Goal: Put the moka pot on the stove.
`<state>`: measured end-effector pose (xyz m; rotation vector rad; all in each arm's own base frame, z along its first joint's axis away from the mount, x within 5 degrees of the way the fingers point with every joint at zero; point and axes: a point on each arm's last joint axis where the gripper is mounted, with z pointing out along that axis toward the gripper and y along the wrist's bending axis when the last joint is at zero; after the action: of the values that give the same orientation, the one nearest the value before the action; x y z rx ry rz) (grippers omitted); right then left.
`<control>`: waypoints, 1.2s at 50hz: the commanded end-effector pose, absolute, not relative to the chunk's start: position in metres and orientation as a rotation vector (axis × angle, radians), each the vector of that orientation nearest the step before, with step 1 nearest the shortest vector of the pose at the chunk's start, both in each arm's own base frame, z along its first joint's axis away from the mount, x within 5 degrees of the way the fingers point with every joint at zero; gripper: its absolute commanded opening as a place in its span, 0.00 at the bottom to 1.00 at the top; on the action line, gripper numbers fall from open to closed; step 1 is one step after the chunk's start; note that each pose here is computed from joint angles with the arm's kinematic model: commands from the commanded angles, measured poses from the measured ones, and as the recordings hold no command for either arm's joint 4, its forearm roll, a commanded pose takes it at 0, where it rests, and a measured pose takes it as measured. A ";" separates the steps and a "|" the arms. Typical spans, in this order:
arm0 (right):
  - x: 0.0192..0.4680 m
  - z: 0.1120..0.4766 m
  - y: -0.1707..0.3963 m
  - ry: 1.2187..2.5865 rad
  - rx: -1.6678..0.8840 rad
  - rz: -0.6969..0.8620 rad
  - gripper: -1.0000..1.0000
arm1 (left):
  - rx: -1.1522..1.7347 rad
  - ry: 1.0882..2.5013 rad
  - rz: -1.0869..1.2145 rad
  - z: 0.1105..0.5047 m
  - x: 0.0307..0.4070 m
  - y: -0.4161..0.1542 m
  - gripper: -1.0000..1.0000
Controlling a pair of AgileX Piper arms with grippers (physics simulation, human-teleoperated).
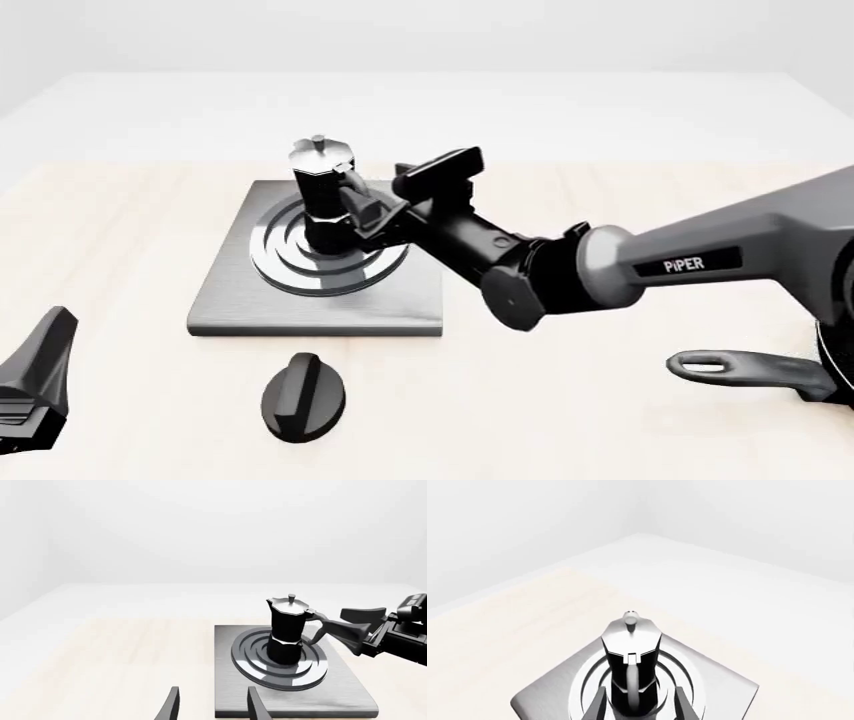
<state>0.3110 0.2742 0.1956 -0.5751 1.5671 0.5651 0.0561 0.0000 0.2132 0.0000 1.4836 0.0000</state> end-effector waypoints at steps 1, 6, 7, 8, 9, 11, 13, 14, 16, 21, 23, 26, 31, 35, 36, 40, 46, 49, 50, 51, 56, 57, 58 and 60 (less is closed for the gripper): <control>0.306 0.198 0.267 1.566 -0.570 0.560 1.00 | 0.000 1.484 0.000 0.213 0.056 0.000 1.00; 0.305 0.198 0.264 1.565 -0.569 0.558 1.00 | 0.000 1.484 0.000 0.213 0.056 0.000 1.00; 0.305 0.198 0.264 1.565 -0.569 0.558 1.00 | 0.000 1.484 0.000 0.213 0.056 0.000 1.00; 0.304 0.198 0.264 1.565 -0.569 0.558 1.00 | 0.000 1.484 0.000 0.213 0.056 0.000 1.00; 0.304 0.198 0.264 1.565 -0.570 0.558 1.00 | 0.000 1.484 0.000 0.213 0.056 0.000 1.00; 0.303 0.199 0.264 1.565 -0.570 0.559 1.00 | 0.000 1.484 0.000 0.213 0.056 0.000 1.00; 0.302 0.200 0.263 1.563 -0.571 0.559 1.00 | 0.000 1.484 0.000 0.213 0.056 0.000 1.00; 0.302 0.200 0.262 1.562 -0.570 0.558 1.00 | 0.000 1.484 0.000 0.213 0.056 0.000 1.00; 0.301 0.201 0.262 1.561 -0.571 0.558 1.00 | 0.000 1.484 0.000 0.213 0.056 0.000 1.00; 0.299 0.204 0.258 1.556 -0.570 0.553 1.00 | 0.000 1.484 0.000 0.213 0.056 0.000 1.00; 0.298 0.205 0.257 1.555 -0.570 0.552 1.00 | 0.000 1.484 0.000 0.213 0.056 0.000 1.00; 0.297 0.205 0.255 1.554 -0.569 0.551 1.00 | 0.000 1.484 0.000 0.213 0.056 0.000 1.00; 0.294 0.204 0.254 1.557 -0.571 0.552 1.00 | 0.000 1.484 0.000 0.213 0.056 0.000 1.00; 0.293 0.203 0.254 1.561 -0.574 0.552 1.00 | 0.000 1.484 0.000 0.213 0.056 0.000 1.00; 0.292 0.203 0.255 1.563 -0.576 0.555 1.00 | 0.000 1.484 0.000 0.213 0.056 0.000 1.00; 0.292 0.204 0.254 1.560 -0.575 0.554 1.00 | 0.000 1.484 0.000 0.213 0.056 0.000 1.00; 0.292 0.205 0.251 1.561 -0.573 0.547 1.00 | 0.000 1.484 0.000 0.213 0.056 0.000 1.00; 0.290 0.204 0.250 1.563 -0.573 0.547 1.00 | 0.000 1.484 0.000 0.213 0.056 0.000 1.00; 0.290 0.203 0.249 1.565 -0.574 0.547 1.00 | 0.000 1.484 0.000 0.213 0.056 0.000 1.00; 0.290 0.202 0.249 1.568 -0.573 0.547 1.00 | 0.000 1.484 0.000 0.213 0.056 0.000 1.00; 0.288 0.201 0.247 1.571 -0.574 0.546 1.00 | 0.000 1.484 0.000 0.213 0.056 0.000 1.00; 0.288 0.202 0.247 1.571 -0.574 0.545 1.00 | 0.000 1.484 0.000 0.213 0.056 0.000 1.00; 0.288 0.202 0.246 1.571 -0.574 0.545 1.00 | 0.000 1.484 0.000 0.213 0.056 0.000 1.00; 0.287 0.202 0.245 1.572 -0.572 0.542 1.00 | 0.000 1.484 0.000 0.213 0.056 0.000 1.00</control>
<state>0.2898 0.2489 0.2023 -0.5734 1.5671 0.5470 0.0561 0.0000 0.2132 0.0000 1.4836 0.0000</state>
